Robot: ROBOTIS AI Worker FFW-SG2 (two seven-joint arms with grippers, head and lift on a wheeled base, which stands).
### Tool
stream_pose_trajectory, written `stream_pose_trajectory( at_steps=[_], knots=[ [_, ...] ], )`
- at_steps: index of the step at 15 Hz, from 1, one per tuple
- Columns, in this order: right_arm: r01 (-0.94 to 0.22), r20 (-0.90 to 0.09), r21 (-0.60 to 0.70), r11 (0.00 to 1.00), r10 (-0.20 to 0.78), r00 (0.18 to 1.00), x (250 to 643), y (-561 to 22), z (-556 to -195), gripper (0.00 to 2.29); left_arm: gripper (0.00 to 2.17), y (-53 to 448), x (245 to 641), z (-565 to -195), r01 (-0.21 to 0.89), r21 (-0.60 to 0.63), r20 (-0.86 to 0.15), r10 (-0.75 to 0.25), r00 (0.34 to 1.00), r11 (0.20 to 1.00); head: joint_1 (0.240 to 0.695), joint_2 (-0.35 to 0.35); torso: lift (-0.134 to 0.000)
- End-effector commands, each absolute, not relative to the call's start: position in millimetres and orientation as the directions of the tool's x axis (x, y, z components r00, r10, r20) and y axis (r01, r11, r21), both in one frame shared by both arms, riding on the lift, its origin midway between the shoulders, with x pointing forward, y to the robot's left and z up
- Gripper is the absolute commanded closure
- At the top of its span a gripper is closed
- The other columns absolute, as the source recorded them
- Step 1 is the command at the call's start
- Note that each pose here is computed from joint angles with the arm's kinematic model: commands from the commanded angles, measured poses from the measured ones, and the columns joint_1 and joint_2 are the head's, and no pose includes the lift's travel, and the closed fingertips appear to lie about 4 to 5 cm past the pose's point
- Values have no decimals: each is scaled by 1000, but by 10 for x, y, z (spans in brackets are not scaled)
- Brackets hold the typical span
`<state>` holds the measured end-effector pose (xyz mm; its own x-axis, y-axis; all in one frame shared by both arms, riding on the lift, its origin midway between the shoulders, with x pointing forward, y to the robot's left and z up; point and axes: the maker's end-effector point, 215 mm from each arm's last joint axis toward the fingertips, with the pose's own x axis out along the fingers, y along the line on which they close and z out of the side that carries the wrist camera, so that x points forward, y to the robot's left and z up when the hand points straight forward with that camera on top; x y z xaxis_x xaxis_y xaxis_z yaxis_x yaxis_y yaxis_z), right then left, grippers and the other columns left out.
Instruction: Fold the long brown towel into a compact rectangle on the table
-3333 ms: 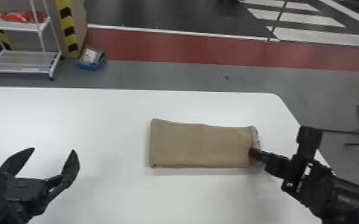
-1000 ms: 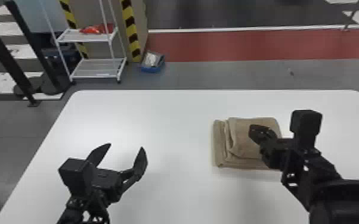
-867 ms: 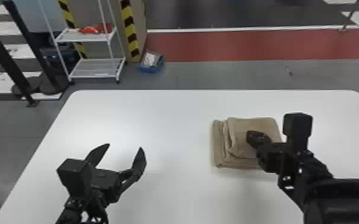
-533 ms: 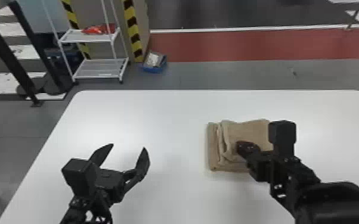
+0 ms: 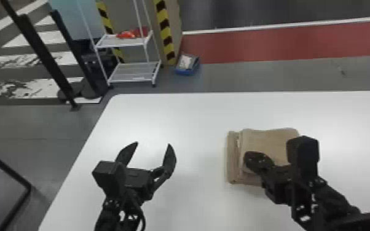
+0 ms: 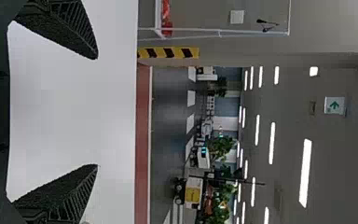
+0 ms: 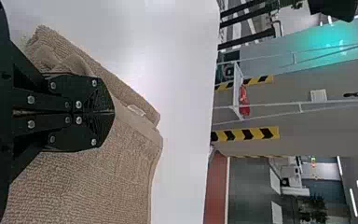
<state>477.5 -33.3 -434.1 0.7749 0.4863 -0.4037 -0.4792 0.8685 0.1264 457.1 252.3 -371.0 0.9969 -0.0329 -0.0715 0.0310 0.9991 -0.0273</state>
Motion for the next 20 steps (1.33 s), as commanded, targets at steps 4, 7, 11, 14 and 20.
stream_pose_trajectory(
  at_steps=[4,7,11,14,20],
  knots=[
    [-516,-365,136,846,527,767,4641,-193,-4190,1690,39,2602,4563,-3695,12,-37,-54,-14,998,999,695,275,-121],
    [-536,-416,165,828,551,723,4467,-147,-4329,1690,39,2593,4565,-3714,17,-38,-58,-19,998,999,695,287,-121],
    [-549,-356,198,812,582,731,4250,-304,-3993,1690,39,2607,4557,-3729,15,-37,-61,-18,998,999,695,299,-121],
    [-515,-413,268,814,580,702,3930,-689,-4023,1690,39,2634,4553,-3744,11,-38,-64,-13,998,999,695,286,-121],
    [-461,-548,344,818,574,609,3436,-1409,-4334,1690,39,2765,4482,-3718,-9,-42,-48,7,999,999,695,227,-121]
  ],
)
